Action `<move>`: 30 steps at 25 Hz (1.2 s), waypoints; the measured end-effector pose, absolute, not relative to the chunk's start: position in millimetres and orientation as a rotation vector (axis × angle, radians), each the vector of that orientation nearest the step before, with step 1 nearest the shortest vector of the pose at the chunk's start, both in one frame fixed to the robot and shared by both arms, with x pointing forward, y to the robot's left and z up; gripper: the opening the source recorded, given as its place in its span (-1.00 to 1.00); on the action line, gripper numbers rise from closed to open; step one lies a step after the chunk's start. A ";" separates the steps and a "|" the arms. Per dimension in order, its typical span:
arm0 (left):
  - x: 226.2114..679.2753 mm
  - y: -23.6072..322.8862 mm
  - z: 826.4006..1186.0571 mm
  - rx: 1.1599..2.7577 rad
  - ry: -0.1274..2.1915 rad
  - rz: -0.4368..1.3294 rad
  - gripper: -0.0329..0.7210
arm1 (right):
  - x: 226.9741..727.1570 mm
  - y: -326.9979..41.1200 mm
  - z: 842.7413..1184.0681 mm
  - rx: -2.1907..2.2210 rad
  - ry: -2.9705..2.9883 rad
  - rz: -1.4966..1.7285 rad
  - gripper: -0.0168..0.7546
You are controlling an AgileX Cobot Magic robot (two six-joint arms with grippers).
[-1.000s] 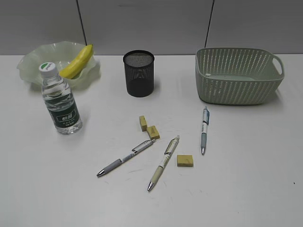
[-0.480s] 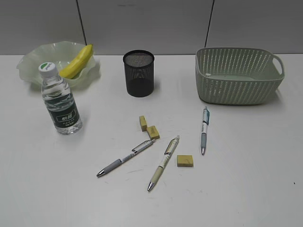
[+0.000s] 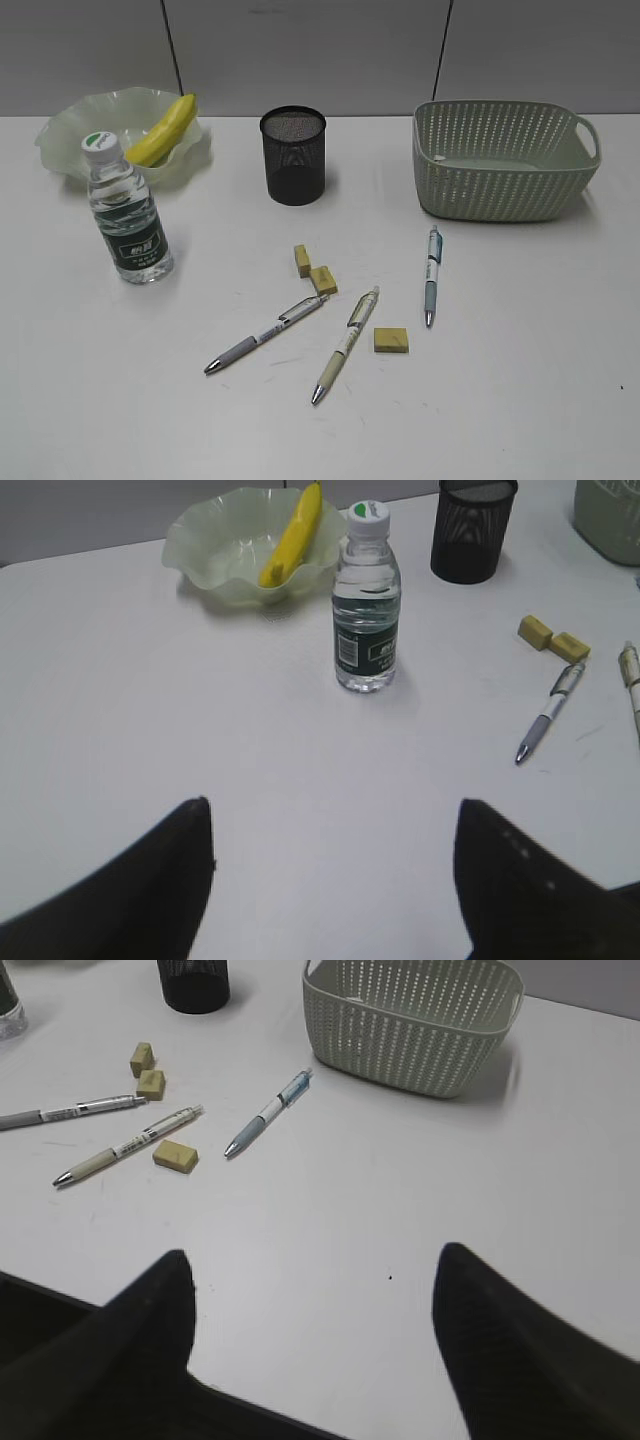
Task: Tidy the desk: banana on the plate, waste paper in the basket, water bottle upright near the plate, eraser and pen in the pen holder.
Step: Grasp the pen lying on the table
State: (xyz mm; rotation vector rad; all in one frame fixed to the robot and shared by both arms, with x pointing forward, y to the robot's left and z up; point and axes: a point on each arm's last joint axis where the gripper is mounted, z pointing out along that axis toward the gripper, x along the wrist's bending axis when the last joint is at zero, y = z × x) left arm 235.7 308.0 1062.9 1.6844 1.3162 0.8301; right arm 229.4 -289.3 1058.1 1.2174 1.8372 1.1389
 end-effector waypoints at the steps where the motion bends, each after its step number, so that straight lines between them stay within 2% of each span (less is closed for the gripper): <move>1: 235.7 307.9 1063.0 1.683 1.315 0.830 0.57 | 229.4 -289.3 1058.1 1.217 1.837 1.139 0.55; 7: 235.7 307.8 1063.1 1.682 1.314 0.830 0.57 | 233.0 -288.5 1058.2 1.233 1.856 1.125 0.45; 12: 235.8 307.8 1063.2 1.681 1.313 0.830 0.57 | 262.8 -282.2 1066.8 1.292 1.947 1.047 0.37; 20: 235.8 307.7 1063.3 1.681 1.312 0.831 0.57 | 358.6 -262.4 1086.3 1.418 2.039 0.949 0.33; 30: 235.9 307.7 1063.2 1.681 1.312 0.831 0.57 | 477.3 -231.8 1085.7 1.693 2.141 0.839 0.33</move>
